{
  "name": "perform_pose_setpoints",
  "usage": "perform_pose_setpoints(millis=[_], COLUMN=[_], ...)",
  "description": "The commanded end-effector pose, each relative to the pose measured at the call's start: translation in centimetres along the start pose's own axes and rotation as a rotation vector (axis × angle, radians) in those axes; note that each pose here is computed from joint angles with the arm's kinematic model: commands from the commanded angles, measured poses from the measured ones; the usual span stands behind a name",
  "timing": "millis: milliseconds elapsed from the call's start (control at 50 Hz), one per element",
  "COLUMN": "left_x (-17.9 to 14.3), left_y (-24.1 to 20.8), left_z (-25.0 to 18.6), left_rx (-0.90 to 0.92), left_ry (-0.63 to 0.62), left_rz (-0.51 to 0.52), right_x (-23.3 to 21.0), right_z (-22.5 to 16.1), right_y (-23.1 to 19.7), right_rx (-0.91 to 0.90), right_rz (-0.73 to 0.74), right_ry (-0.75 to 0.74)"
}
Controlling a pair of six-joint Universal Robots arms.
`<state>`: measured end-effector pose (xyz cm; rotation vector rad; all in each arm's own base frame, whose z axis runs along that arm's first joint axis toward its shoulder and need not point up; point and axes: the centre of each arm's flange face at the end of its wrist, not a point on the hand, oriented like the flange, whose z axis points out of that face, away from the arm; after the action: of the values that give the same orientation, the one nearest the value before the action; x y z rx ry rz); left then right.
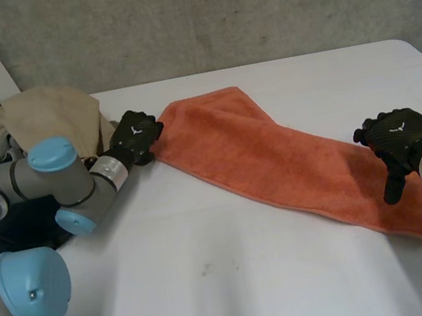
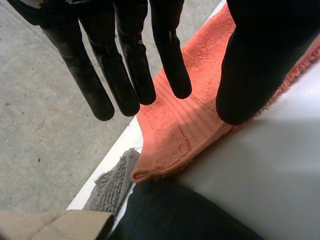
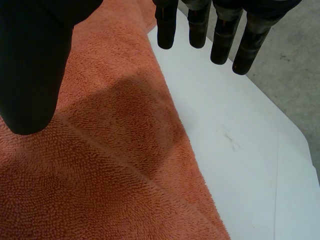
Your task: Fold the laundry.
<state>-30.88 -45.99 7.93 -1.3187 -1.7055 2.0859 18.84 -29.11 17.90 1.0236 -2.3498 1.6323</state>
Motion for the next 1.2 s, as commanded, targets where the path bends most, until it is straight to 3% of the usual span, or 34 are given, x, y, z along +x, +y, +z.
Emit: perform_pose_setpoints(millis=[20,280,420,580,860,1020,1200], left_x=[0.1,1.2,-0.4,0.3,2.1,1.6,1.1], left_y=[0.1,-0.4,-5.4,-10.3,-10.1,-9.9,-11.5], left_z=[0.3,-0.1,-2.1,-4.8,-6.5,-6.9,-8.2], left_rx=[0.016,0.01,0.058,0.108,0.057,0.011,0.011], left_ry=[0.0,0.03,0.002,0.01,0.051,-0.004,-0.015], left_rz=[0.043,0.081,0.117,0.133,0.096,0.051,-0.13], right_x=[-0.1,-0.2,-1.1,-3.0,-2.9,-2.8,-1.5], right_z=[-0.1,-1.2,-3.4,-4.2,-0.8,0.1,0.0], right_y=[0.1,0.2,-0.2,0.9,3.7,4.0,1.3], right_rx=[-0.005,-0.015,-0.066,-0.104,-0.043,-0.032,0.042], right_rz=[0.001,0.007,0.09,0.146,0.072,0.008,-0.003], right_ry=[-0.001,0.003,-0.068,-0.212,-0.053,-0.03,0.001])
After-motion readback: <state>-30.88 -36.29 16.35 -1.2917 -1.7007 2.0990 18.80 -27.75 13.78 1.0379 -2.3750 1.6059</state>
